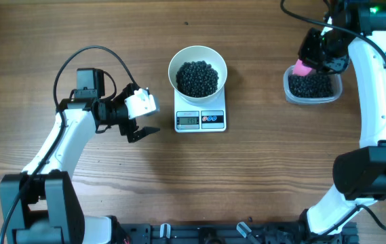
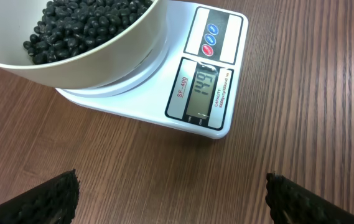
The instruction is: Scoop item into bowl and weigh 150g on scale
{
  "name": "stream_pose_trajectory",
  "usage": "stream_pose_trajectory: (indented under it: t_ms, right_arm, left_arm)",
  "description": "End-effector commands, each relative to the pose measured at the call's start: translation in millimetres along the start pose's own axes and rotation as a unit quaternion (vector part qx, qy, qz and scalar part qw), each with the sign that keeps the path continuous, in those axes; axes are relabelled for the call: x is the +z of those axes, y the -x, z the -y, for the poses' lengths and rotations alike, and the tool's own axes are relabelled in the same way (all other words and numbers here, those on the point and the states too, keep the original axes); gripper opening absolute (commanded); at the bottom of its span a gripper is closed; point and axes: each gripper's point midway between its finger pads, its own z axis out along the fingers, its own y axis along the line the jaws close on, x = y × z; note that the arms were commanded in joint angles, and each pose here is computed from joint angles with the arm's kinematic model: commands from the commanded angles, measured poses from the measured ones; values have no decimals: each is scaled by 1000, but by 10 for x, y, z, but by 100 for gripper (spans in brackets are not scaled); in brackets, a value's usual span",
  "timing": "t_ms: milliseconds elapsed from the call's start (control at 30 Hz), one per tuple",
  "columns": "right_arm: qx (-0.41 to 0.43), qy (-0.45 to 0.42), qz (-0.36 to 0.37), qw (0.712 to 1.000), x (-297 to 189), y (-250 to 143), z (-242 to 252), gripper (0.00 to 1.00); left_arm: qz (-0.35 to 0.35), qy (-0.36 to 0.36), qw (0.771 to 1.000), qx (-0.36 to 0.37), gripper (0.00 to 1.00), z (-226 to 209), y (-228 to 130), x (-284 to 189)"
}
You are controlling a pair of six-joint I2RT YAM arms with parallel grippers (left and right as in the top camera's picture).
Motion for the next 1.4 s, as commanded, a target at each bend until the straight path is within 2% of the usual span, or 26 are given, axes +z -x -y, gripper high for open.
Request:
stream_pose_trajectory:
  t_ms: [0, 233, 433, 733, 833, 1033, 1300, 1367]
  right_arm:
    - [8, -8, -7, 1000, -91, -70, 92, 4]
    - [-60, -38, -29, 997, -40, -109, 380, 4]
    - [-116, -52, -72, 989, 367, -190, 571, 4]
    - [-165, -54, -99, 980, 776, -233, 636, 4]
    - [-188, -13, -95, 977, 800, -226, 498, 4]
    - [-183, 4, -90, 979, 800, -200, 450, 4]
    - [-132, 25, -74, 988, 523, -6, 708, 4]
    - [-139, 61, -61, 987, 431, 42, 658, 4]
  left_arm:
    - [5, 5, 1000, 12, 100, -4, 25, -35]
    - [5, 5, 1000, 12, 100, -4, 25, -35]
    - [5, 5, 1000, 12, 100, -4, 25, -35]
    - [5, 5, 1000, 12, 100, -4, 25, -35]
    - [5, 5, 1000, 12, 100, -4, 25, -35]
    - [5, 5, 1000, 12, 100, -4, 25, -35]
    - [5, 5, 1000, 12, 100, -4, 25, -35]
    - [5, 5, 1000, 12, 100, -4, 25, -35]
